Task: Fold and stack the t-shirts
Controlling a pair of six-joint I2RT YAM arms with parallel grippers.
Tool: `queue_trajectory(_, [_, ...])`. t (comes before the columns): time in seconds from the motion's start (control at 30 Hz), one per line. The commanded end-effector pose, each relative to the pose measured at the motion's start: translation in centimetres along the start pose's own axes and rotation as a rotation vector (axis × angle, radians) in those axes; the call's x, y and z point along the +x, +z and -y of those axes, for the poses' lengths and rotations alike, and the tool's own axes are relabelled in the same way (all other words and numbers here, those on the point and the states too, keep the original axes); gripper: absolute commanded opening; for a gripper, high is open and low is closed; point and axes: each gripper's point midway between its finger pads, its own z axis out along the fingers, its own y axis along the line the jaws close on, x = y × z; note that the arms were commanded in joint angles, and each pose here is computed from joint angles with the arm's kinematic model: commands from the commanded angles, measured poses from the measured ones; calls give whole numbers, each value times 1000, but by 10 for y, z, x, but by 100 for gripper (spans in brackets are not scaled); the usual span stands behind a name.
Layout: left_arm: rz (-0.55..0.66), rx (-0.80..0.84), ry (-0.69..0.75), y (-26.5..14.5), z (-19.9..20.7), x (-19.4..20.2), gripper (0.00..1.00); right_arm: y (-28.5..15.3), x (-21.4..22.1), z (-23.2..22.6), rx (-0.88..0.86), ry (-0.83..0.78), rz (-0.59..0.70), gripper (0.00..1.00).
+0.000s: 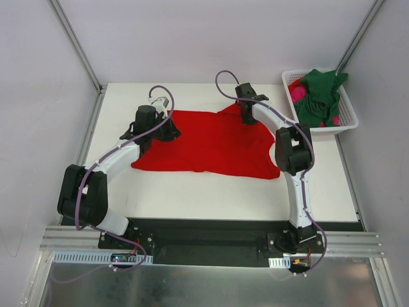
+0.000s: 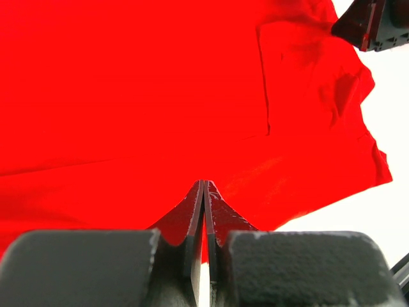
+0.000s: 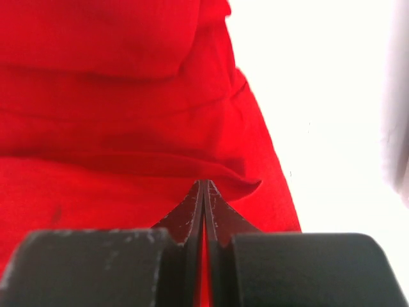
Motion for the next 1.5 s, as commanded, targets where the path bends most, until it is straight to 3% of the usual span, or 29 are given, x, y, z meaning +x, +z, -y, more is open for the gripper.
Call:
queue_trajectory(0.0, [37,1,28,-7,-2,-8,0,-5,-19,0,9,-4,29,1])
queue_trajectory(0.23, [42,-5,29,-9,-6,-9,0,-4,-31,-9,-45,32,56,1])
queue_trajectory(0.43, [55,-1,40,-12,-4,-13,0,-37,-47,0,-74,74,183,1])
queue_trajectory(0.7, [57,46,18,-21,9,-12,0,-79,-15,-4,-189,135,150,1])
queue_trajectory(0.8, [72,54,22,-29,13,-12,0,-98,-1,-5,-223,150,172,8])
queue_trajectory(0.93, [116,36,45,-45,14,-15,0,-129,1,1,-236,154,232,30])
queue_trajectory(1.13, [158,3,54,-65,11,-12,2,-162,10,14,-255,169,281,54])
queue_trajectory(1.27, [176,-17,52,-75,7,-6,8,-172,21,22,-247,172,291,63])
queue_trajectory(1.47, [186,-133,38,-81,-16,3,17,-172,55,37,-189,188,250,66])
